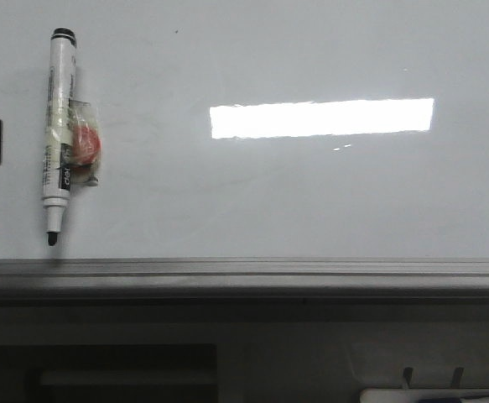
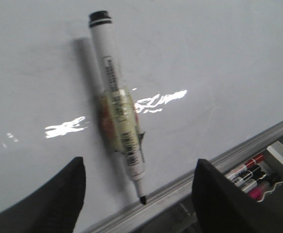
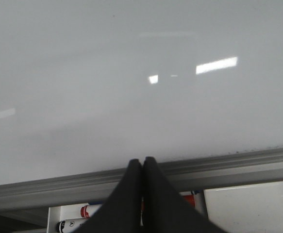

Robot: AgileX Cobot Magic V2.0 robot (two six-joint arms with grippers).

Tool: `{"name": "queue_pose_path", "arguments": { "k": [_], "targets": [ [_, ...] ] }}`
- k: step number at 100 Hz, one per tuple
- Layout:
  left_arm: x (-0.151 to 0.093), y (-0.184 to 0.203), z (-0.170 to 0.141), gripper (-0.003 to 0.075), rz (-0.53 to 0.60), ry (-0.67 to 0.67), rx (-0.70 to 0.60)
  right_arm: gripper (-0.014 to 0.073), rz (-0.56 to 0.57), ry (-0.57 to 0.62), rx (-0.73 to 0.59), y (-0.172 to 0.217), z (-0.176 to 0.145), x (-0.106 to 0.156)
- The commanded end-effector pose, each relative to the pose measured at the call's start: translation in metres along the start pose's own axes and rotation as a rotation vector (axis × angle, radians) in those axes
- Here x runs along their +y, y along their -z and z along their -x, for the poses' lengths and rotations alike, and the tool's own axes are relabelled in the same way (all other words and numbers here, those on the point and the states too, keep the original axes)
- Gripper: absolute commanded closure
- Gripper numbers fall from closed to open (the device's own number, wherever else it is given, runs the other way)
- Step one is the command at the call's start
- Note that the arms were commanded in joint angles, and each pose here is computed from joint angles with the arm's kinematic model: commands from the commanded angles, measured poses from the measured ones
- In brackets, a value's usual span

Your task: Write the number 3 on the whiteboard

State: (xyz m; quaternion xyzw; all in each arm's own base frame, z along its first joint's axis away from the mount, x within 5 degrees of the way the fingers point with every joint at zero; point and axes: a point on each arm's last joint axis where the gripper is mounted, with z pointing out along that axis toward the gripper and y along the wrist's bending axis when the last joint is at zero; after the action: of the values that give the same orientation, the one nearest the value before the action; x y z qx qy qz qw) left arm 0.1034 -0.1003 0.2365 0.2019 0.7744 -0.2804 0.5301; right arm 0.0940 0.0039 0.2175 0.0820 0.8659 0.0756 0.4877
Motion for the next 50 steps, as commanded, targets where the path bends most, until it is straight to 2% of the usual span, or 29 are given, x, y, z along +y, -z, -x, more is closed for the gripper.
{"name": "queue_pose_path", "arguments": {
  "k": [1, 21, 50],
  "targets": [
    [-0.007, -0.008, 0.012, 0.0285, -0.012, 0.01, -0.087, 0.0636, -0.001, -0.007, -0.095, 0.003, 0.017, 0.002],
    [-0.007, -0.025, 0.01, 0.0285, 0.026, -0.003, -0.116, 0.0636, -0.001, -0.007, -0.095, 0.003, 0.017, 0.002],
    [-0.004, -0.045, 0.001, 0.0288, 0.081, 0.032, -0.067, 0.0636, -0.001, -0.007, -0.095, 0.003, 0.017, 0.002]
  ]
}}
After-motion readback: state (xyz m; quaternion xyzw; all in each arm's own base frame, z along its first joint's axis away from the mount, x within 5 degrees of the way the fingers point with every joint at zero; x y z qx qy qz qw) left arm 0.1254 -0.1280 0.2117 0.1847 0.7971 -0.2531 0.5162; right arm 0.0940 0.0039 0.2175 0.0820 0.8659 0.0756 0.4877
